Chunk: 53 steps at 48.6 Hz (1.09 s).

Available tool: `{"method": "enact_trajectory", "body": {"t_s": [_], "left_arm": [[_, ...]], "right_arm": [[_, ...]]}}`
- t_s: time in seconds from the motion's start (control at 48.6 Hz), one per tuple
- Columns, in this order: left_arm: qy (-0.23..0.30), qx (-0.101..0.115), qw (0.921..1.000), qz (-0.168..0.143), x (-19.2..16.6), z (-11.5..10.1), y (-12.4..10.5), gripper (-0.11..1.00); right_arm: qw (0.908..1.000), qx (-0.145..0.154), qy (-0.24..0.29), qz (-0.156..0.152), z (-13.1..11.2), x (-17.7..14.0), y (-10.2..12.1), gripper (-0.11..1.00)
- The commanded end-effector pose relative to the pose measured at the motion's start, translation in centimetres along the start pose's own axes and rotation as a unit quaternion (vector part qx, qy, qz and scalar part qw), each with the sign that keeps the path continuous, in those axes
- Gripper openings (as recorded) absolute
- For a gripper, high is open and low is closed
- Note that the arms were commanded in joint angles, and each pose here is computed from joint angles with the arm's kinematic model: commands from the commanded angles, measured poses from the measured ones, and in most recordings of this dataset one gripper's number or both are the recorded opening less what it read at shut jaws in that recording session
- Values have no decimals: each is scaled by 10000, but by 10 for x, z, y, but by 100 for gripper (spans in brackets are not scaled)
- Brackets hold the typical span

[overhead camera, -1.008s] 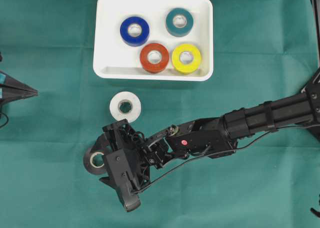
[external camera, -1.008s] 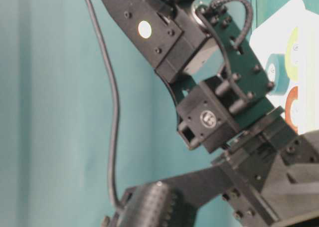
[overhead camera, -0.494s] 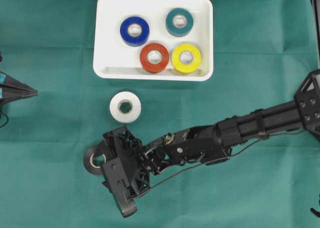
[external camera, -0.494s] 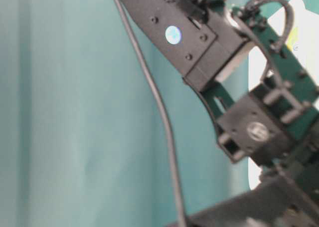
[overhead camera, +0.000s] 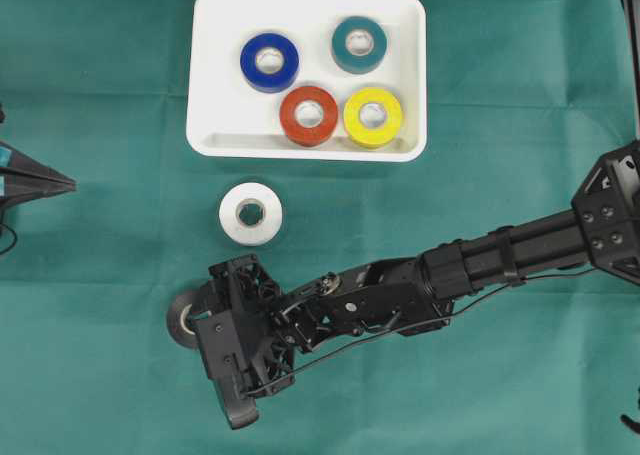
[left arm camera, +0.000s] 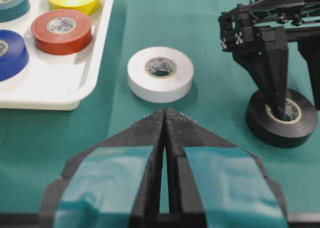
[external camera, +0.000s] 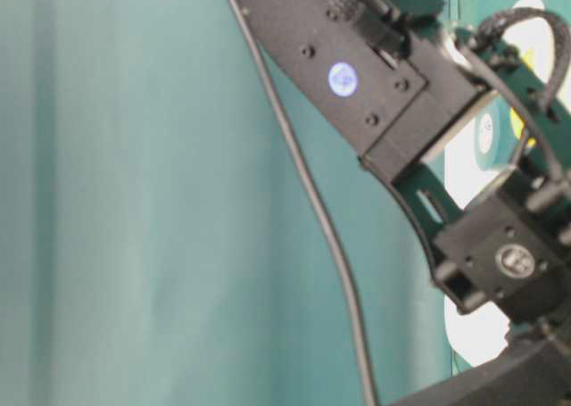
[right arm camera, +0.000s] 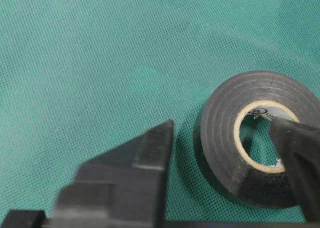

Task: Put the tape into the white case with the right arm.
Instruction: 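Move the right gripper to the black roll and grip its hole, then lift the black roll and carry it over the tray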

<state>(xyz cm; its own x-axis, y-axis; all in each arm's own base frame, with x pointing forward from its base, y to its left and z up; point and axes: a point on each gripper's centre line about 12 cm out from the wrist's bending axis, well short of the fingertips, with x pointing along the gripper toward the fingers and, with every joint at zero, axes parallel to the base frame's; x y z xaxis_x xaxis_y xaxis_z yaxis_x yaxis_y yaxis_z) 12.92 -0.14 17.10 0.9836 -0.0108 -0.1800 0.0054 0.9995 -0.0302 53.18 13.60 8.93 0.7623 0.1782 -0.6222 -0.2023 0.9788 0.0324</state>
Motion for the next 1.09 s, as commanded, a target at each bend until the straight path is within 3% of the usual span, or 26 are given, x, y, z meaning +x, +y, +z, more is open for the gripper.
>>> {"method": "enact_trajectory", "body": {"t_s": [0.0, 0.103, 0.165, 0.473, 0.658, 0.864, 1.07], "left_arm": [[-54, -10, 10000, 15, 1, 4, 0, 1], [-54, -10, 10000, 15, 1, 4, 0, 1], [-54, -10, 10000, 15, 1, 4, 0, 1], [-46, -10, 10000, 15, 1, 4, 0, 1], [-46, -10, 10000, 15, 1, 4, 0, 1], [-46, -10, 10000, 15, 1, 4, 0, 1], [-39, -10, 10000, 15, 1, 3, 0, 1]], "right_arm": [[9997, 30, -221, 20, 19, -7, 2, 27], [9998, 19, -220, 8, 20, -7, 2, 7], [9998, -8, -212, -5, 21, -8, 3, 1], [9997, -32, -262, 8, 27, -12, 6, 1], [9990, -46, -452, -18, 46, -29, 6, 1], [9982, -46, -561, -221, 71, -56, 2, 1], [9982, -22, -445, -410, 74, -63, -5, 1]]}}
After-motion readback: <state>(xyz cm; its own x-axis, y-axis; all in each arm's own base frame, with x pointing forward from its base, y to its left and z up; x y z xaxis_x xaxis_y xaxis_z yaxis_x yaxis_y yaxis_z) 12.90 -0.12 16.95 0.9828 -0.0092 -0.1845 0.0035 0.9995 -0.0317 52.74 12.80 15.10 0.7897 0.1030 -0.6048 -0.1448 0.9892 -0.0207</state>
